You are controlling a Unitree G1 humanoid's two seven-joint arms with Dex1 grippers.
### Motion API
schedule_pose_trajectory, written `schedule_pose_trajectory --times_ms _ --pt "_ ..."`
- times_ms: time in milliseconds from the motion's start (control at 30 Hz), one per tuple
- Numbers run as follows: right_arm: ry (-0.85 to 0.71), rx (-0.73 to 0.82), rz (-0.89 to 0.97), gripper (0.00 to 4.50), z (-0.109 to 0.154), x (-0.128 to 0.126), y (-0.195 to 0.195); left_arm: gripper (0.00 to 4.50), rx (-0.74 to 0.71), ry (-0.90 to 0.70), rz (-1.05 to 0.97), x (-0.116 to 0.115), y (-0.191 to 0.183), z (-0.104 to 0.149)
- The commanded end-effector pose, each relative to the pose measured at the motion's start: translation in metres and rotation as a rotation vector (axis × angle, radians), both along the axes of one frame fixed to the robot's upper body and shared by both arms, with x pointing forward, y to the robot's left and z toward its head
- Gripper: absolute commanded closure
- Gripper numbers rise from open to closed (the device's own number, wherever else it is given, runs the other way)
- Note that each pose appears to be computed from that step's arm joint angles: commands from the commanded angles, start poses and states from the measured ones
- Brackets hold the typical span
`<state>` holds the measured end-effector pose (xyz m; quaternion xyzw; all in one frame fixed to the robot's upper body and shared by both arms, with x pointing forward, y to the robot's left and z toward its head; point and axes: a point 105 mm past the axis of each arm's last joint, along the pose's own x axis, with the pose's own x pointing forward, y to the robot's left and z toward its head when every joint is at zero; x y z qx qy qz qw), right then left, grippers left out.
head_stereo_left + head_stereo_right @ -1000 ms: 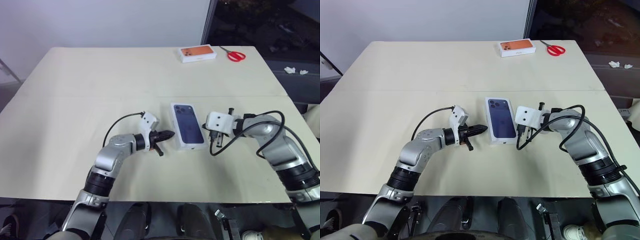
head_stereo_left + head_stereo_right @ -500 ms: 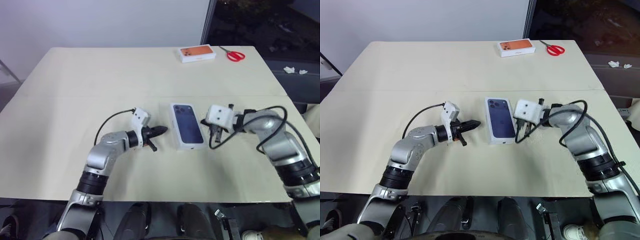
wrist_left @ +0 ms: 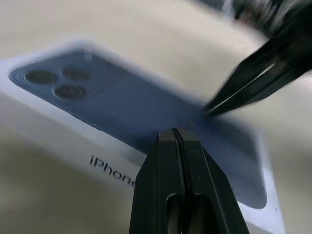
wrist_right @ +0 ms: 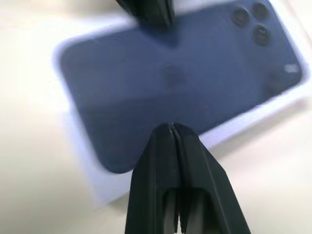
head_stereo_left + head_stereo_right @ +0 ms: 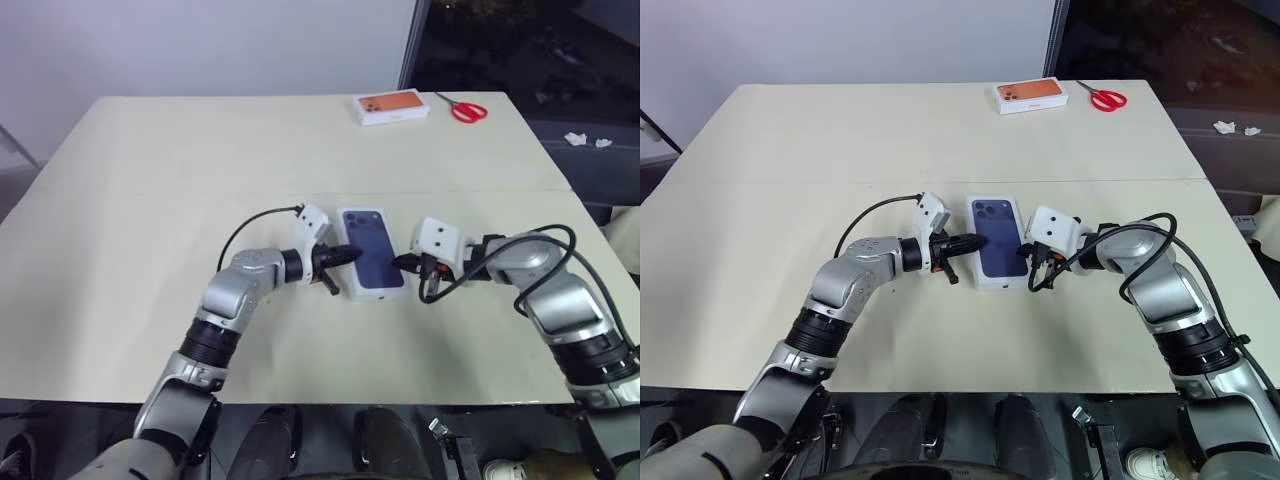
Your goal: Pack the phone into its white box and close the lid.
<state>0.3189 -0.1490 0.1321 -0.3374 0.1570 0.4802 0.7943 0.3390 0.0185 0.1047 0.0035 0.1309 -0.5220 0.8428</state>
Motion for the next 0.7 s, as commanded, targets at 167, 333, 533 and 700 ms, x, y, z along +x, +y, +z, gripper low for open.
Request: schedule_pose_trajectory --times_ms 167,333,533,700 --pt "-0.045 -0.004 0.016 4.41 0.008 0.002 0.008 4.5 0.091 0.043 0.023 -0.005 0.019 -0.023" --pt "-0.041 -0.047 0.001 4.41 -0.003 0.007 0.003 4.5 0.051 0.041 0.026 -0.005 0.014 -0.018" --pt "-0.047 -0.04 -0.108 4.41 0.003 0.029 -0.007 4.5 0.02 0.027 0.04 0.002 0.011 -0.007" --pt "-0.015 -0.068 -0.04 4.41 -0.006 0.018 -0.002 4.5 0.025 0.015 0.038 0.004 0.011 -0.007"
